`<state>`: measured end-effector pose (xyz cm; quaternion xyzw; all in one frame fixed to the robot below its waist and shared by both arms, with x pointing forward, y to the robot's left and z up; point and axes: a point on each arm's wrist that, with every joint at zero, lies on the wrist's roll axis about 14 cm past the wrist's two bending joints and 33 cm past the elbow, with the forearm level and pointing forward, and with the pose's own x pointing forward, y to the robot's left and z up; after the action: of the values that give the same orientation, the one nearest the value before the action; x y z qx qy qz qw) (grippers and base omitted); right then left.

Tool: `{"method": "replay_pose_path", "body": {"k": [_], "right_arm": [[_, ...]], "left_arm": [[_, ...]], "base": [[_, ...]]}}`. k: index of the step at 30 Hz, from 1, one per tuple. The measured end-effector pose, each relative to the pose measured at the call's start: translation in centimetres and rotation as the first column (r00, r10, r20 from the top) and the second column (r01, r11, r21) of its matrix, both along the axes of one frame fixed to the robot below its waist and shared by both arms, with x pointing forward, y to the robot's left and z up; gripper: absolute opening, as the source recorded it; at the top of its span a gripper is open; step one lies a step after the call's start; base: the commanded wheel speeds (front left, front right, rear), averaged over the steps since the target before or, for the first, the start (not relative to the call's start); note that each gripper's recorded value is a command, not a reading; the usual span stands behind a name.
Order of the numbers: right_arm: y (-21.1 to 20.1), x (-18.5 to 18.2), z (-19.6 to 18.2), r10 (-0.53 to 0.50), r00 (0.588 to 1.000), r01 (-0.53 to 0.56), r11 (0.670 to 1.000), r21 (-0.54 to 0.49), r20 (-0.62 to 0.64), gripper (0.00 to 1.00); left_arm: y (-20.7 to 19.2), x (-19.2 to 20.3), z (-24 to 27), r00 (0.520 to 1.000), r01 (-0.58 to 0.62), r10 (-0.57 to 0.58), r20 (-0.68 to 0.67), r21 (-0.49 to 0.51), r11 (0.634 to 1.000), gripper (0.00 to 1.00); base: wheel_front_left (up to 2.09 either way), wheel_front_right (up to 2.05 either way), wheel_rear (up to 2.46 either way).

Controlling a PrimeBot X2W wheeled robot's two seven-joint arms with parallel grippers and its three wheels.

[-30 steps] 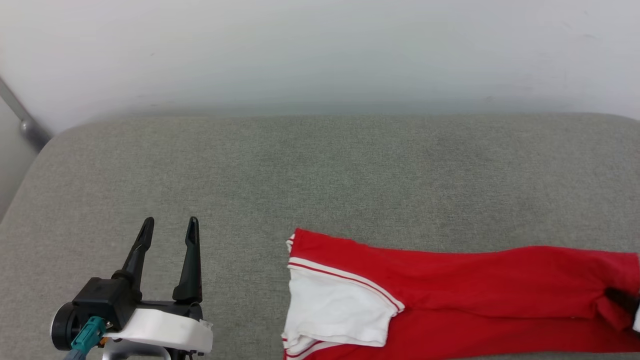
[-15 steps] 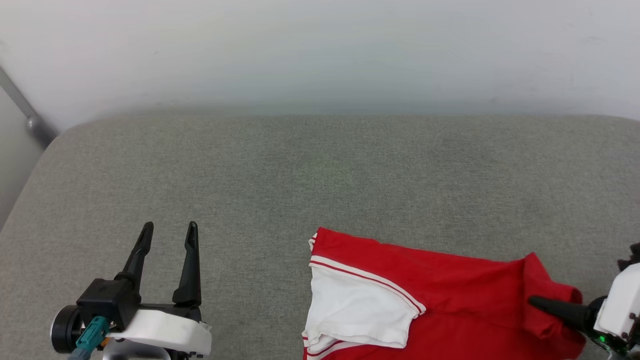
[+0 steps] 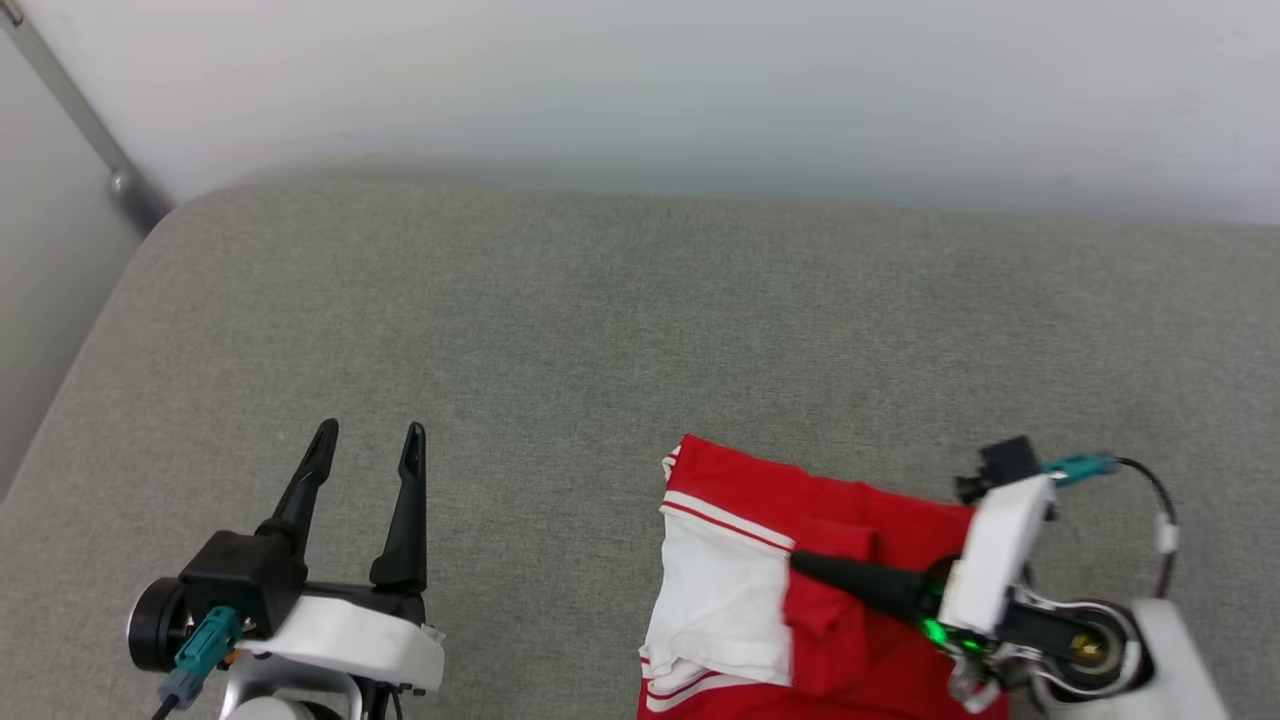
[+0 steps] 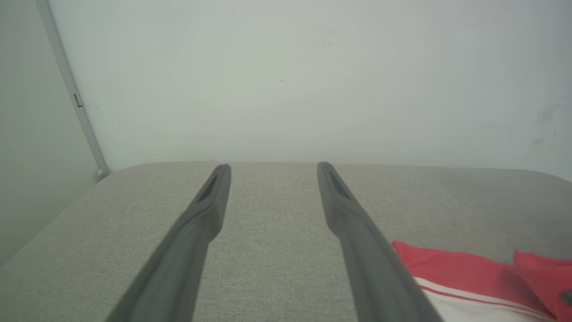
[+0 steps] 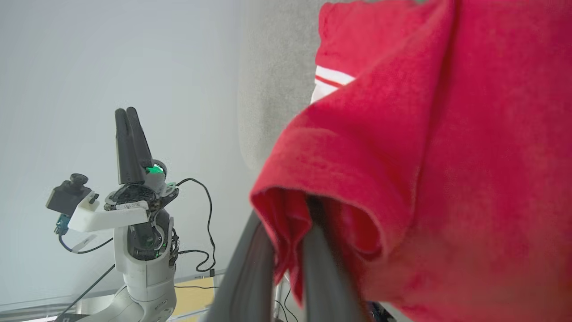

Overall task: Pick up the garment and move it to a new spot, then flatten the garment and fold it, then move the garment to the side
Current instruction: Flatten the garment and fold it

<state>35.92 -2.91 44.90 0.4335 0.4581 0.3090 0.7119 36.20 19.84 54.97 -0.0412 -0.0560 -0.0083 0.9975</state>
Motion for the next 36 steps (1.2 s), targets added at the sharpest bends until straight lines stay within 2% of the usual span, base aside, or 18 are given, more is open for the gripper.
{"method": "replay_pose_path", "body": {"k": [4, 6, 7, 8, 9, 13, 18, 23, 25, 28, 30, 31, 33, 34, 35, 36], "right_arm": [[3.9, 0.1, 0.0, 0.058, 0.998, -0.058, 0.998, 0.023, 0.018, 0.0], [5.2, -0.2, -0.7, 0.084, 0.996, -0.084, 0.996, 0.0, 0.021, 0.0], [5.5, -0.3, -1.3, 0.084, 0.996, -0.084, 0.996, -0.022, 0.025, 0.23], [5.9, -0.3, -1.8, 0.088, 0.996, -0.087, 0.995, -0.042, 0.028, 0.8], [6.1, -0.3, -2.1, 0.09, 0.996, -0.088, 0.995, -0.056, 0.03, 1.0], [6.5, -0.3, -2.6, 0.098, 0.994, -0.092, 0.991, -0.098, 0.057, 1.0], [5.3, 0.8, -1.3, 0.131, 0.968, -0.084, 0.973, -0.217, 0.213, 1.0], [1.2, 2.2, -0.8, 0.182, 0.902, -0.003, 0.908, -0.418, 0.391, 1.0], [0.3, 2.5, -0.7, 0.16, 0.9, 0.029, 0.906, -0.422, 0.406, 1.0], [-4.9, 3.4, -1.1, 0.076, 0.879, 0.189, 0.851, -0.49, 0.471, 1.0], [-8.7, 4.5, -0.6, 0.03, 0.843, 0.307, 0.793, -0.526, 0.537, 1.0], [-8.7, 4.5, -0.6, 0.03, 0.843, 0.307, 0.793, -0.526, 0.537, 1.0], [-11.9, 5.0, 0.3, -0.015, 0.791, 0.425, 0.732, -0.533, 0.611, 1.0], [-14.7, 5.0, 0.9, -0.059, 0.747, 0.519, 0.676, -0.524, 0.662, 1.0], [-14.7, 5.0, 0.9, -0.059, 0.747, 0.519, 0.676, -0.524, 0.662, 1.0], [-16.0, 4.9, 1.3, -0.067, 0.719, 0.562, 0.641, -0.522, 0.692, 1.0]], "left_arm": [[0.0, 0.4, -0.1, 1.0, 0.002, -0.002, 0.001, -0.006, 1.0, 1.0], [0.3, 0.4, -0.3, 1.0, -0.005, 0.005, -0.006, -0.005, 1.0, 1.0], [0.3, 0.4, -0.5, 1.0, -0.005, 0.005, -0.011, -0.004, 1.0, 1.0], [0.4, 0.5, -0.6, 1.0, -0.009, 0.009, -0.011, -0.004, 1.0, 1.0], [0.5, 0.5, -0.6, 1.0, -0.012, 0.012, -0.012, -0.004, 1.0, 1.0], [0.5, 0.7, -0.8, 1.0, -0.014, 0.014, -0.014, -0.005, 1.0, 1.0], [0.0, 0.6, -0.8, 1.0, -0.002, 0.002, -0.009, -0.009, 1.0, 1.0], [-0.7, 0.6, -0.7, 1.0, 0.02, -0.02, -0.005, -0.015, 1.0, 1.0], [-0.8, 0.6, -0.7, 1.0, 0.022, -0.022, -0.004, -0.021, 1.0, 1.0], [-1.3, 0.6, -0.7, 0.999, 0.035, -0.035, -0.003, -0.023, 0.999, 1.0], [-1.4, 0.6, -0.6, 0.999, 0.036, -0.036, -0.001, -0.024, 0.999, 1.0], [-1.4, 0.6, -0.6, 0.999, 0.036, -0.036, -0.001, -0.024, 0.999, 1.0], [-1.5, 0.6, -0.4, 0.999, 0.038, -0.038, 0.004, -0.027, 0.999, 1.0], [-1.6, 0.5, -0.4, 0.999, 0.04, -0.04, 0.002, -0.025, 0.999, 1.0], [-1.6, 0.5, -0.4, 0.999, 0.04, -0.04, 0.002, -0.025, 0.999, 1.0], [-1.7, 0.5, -0.5, 0.999, 0.042, -0.042, 0.0, -0.025, 0.999, 1.0]], "base": [[0.0, 0.0, 0.0], [0.0, 0.0, 0.0], [0.0, 0.0, 0.0], [0.0, 0.0, 0.0], [0.0, 0.0, 0.0], [0.0, 0.0, 0.0], [0.0, 0.0, 0.0], [0.0, 0.0, 0.0], [0.0, 0.0, 0.0], [0.0, 0.0, 0.0], [0.0, 0.0, 0.0], [0.0, 0.0, 0.0], [0.0, 0.0, 0.0], [0.0, 0.0, 0.0], [0.0, 0.0, 0.0], [0.0, 0.0, 0.0]]}}
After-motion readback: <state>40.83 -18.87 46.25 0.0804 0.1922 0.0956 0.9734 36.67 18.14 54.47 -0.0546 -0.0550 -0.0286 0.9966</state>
